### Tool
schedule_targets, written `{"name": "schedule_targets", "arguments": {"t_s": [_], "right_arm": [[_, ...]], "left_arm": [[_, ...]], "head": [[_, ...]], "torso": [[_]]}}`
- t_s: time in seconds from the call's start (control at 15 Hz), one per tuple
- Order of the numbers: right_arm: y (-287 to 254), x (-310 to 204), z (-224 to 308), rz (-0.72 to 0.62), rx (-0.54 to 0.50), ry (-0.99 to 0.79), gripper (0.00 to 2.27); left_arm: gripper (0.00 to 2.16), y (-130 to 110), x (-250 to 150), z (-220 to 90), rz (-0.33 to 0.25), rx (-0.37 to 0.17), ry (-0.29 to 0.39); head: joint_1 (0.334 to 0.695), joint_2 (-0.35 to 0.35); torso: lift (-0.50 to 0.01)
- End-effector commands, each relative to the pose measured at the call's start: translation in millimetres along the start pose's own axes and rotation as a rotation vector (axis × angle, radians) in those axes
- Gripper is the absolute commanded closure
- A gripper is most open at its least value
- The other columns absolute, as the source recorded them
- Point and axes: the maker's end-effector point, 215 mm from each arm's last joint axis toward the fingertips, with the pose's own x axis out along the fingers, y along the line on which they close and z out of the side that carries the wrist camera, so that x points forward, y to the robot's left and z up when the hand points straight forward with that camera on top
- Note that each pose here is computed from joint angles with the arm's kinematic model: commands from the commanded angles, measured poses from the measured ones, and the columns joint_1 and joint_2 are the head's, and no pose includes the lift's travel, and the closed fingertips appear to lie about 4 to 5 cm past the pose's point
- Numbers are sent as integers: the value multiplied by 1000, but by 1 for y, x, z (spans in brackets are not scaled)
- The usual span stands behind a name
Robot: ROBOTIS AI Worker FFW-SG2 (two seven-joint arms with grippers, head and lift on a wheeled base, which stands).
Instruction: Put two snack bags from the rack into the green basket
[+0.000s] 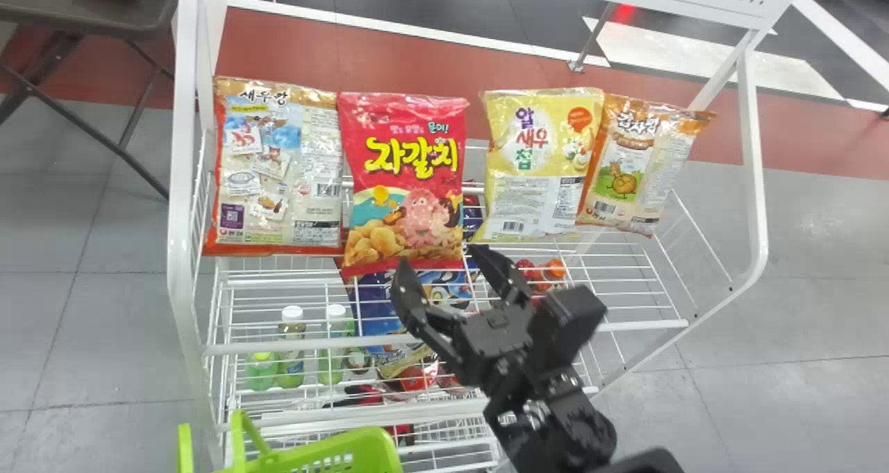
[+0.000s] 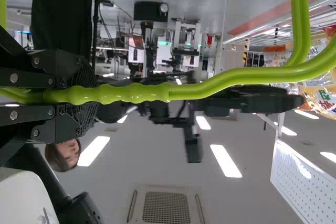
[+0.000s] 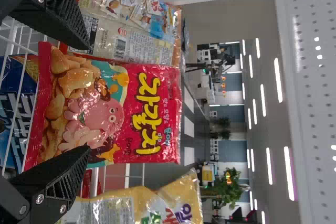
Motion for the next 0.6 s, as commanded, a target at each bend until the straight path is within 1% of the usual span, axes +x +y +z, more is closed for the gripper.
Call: {"name": "schedule_targets", "arguments": {"t_s": [0.0, 0.07, 0.13, 0.33, 0.53], "right_arm": [[-1, 31, 1, -7, 12, 23, 151], [-1, 44, 10, -11, 10, 14, 151], [3, 59, 5, -3, 12, 43, 151], [2, 86, 10, -18, 20, 55, 151], [-10, 106, -3, -62, -14, 98, 151]], "left_arm": [[1355, 0, 3, -3, -5, -3, 13], [1355, 0, 3, -4, -8, -4, 15], [1355, 0, 3, -4, -9, -4, 15], [1355, -2, 2, -4, -19, -7, 14], [1355, -1, -4, -4, -17, -11, 4]], "head": [[695, -303], [695, -285], [695, -276], [695, -245], [695, -222]], "torso": [[-5], [-5], [-5], [-5], [-5]]}}
